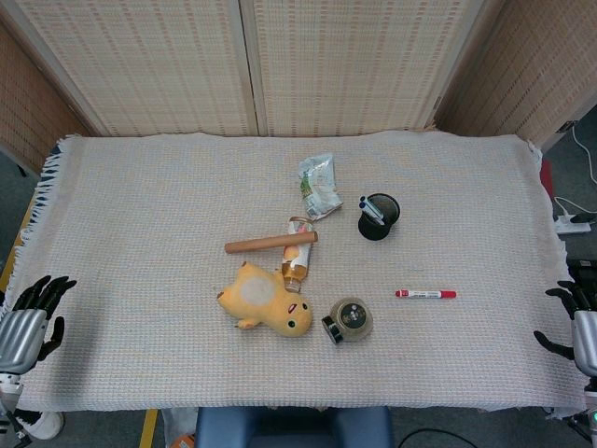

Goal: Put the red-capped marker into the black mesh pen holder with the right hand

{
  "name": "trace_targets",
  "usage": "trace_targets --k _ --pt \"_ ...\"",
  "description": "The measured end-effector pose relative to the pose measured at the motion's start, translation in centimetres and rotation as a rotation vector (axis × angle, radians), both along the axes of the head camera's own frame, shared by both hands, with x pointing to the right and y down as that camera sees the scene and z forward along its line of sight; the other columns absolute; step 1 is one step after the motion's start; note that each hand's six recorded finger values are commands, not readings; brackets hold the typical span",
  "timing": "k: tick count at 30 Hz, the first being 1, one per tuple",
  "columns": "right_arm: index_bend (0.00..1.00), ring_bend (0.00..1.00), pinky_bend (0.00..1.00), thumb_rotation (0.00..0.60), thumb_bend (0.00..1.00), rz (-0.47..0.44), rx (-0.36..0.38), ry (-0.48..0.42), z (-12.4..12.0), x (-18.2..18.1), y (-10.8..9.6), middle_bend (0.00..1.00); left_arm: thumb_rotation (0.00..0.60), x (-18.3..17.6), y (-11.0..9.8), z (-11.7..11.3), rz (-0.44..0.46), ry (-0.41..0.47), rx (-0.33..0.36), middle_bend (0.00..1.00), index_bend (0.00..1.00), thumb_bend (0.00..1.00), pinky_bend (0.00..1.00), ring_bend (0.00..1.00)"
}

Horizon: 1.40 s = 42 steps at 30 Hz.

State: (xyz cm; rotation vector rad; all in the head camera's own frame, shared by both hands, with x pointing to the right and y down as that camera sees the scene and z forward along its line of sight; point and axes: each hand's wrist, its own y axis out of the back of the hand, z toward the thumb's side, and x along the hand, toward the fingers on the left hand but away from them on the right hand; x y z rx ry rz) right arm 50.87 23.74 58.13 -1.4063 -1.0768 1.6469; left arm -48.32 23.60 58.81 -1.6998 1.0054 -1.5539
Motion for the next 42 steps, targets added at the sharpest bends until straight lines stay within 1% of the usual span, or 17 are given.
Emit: trace_targets --k 11,17,23,35,42 --pt "0.33 0.23 0.11 0.600 0.03 -0.008 0.008 -0.008 -0.2 -0.3 0.1 0.19 0.600 0.2 0.0 -0.4 0.007 0.002 0.013 0.09 0.16 0.63 0.11 0.01" --pt "0.33 0.23 0.11 0.600 0.03 -0.005 -0.003 0.000 0.0 -0.2 0.0 0.19 0.600 -0.1 0.0 0.0 0.003 -0.003 -0.005 0.09 0.16 0.63 0.11 0.01" --pt "0.33 0.23 0.11 0.600 0.03 -0.009 -0.006 -0.003 0.1 -0.3 0.1 0.19 0.600 -0.1 0.0 -0.3 -0.001 0.005 0.004 0.09 0.16 0.63 0.11 0.01" --pt "0.31 0.23 0.11 0.600 0.03 -0.032 -0.045 -0.013 1.2 -1.0 0.0 0.19 0.600 0.0 0.0 -0.9 -0.012 0.019 0.015 0.09 0.16 0.63 0.11 0.01" --pt "0.31 0.23 0.11 0.600 0.03 -0.026 -0.042 -0.024 1.2 -0.9 -0.1 0.19 0.600 0.0 -0.1 -0.8 -0.011 0.021 0.014 0.09 0.18 0.63 0.11 0.01"
